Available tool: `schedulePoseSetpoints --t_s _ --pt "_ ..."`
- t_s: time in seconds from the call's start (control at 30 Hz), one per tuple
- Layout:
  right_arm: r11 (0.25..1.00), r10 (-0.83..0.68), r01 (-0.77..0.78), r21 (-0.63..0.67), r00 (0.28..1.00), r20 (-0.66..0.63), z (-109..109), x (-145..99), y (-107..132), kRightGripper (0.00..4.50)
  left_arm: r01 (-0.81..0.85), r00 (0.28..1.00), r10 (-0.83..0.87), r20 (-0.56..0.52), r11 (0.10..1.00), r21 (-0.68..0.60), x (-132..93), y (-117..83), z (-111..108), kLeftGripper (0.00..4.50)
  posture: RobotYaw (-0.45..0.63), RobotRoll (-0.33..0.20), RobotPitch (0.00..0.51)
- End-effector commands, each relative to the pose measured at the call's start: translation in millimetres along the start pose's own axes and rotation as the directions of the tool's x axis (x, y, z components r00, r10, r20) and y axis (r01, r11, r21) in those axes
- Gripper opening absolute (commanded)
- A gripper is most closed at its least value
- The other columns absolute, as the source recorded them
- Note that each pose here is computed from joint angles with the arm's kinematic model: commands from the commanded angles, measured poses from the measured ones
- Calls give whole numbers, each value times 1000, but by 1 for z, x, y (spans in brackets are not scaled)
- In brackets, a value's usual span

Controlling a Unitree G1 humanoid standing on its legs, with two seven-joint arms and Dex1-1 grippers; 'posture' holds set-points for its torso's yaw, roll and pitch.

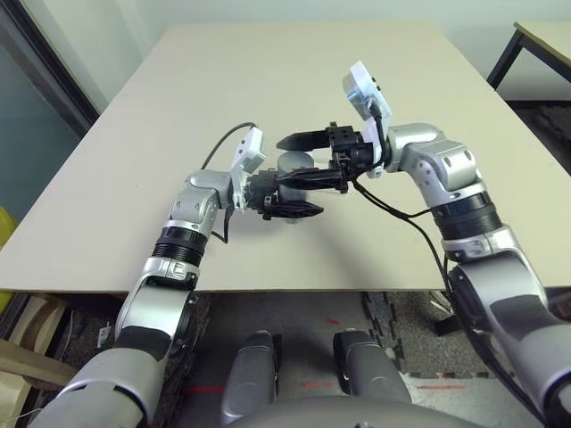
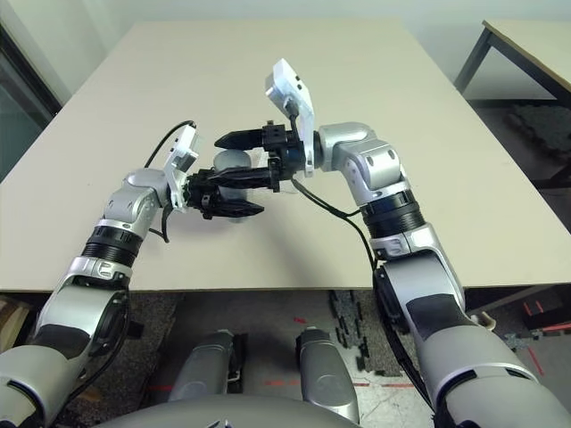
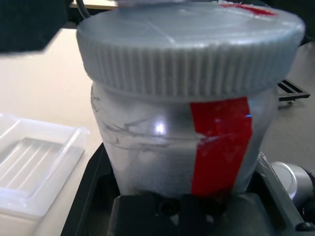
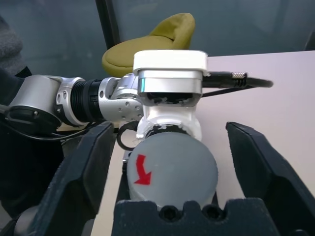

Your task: Pour the medicine from the bottle into the box.

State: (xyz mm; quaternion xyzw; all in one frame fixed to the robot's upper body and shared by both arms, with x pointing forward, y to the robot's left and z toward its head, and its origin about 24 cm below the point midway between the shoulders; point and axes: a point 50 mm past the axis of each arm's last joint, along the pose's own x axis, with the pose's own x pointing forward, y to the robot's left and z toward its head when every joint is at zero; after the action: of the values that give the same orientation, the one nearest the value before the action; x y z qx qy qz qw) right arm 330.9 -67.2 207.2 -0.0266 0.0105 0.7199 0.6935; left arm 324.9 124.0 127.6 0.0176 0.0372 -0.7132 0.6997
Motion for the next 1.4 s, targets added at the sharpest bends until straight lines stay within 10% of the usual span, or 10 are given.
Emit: schedulePoseSetpoints --t_s 0.03,0.97,1.4 --pt "1000 -26 26 -11 999 19 5 -3 -4 4500 11 1000 -11 3 1000 -7 1 -4 -2 2748 -109 0 54" --pt "984 -175 176 15 983 -46 -6 -58 4 4500 -71 997 71 1 997 10 -16 0 3 2748 -116 0 47" --pt "996 -86 85 -35 996 -23 7 -27 17 4500 -88 996 87 21 996 27 -10 6 8 2748 -122 0 44"
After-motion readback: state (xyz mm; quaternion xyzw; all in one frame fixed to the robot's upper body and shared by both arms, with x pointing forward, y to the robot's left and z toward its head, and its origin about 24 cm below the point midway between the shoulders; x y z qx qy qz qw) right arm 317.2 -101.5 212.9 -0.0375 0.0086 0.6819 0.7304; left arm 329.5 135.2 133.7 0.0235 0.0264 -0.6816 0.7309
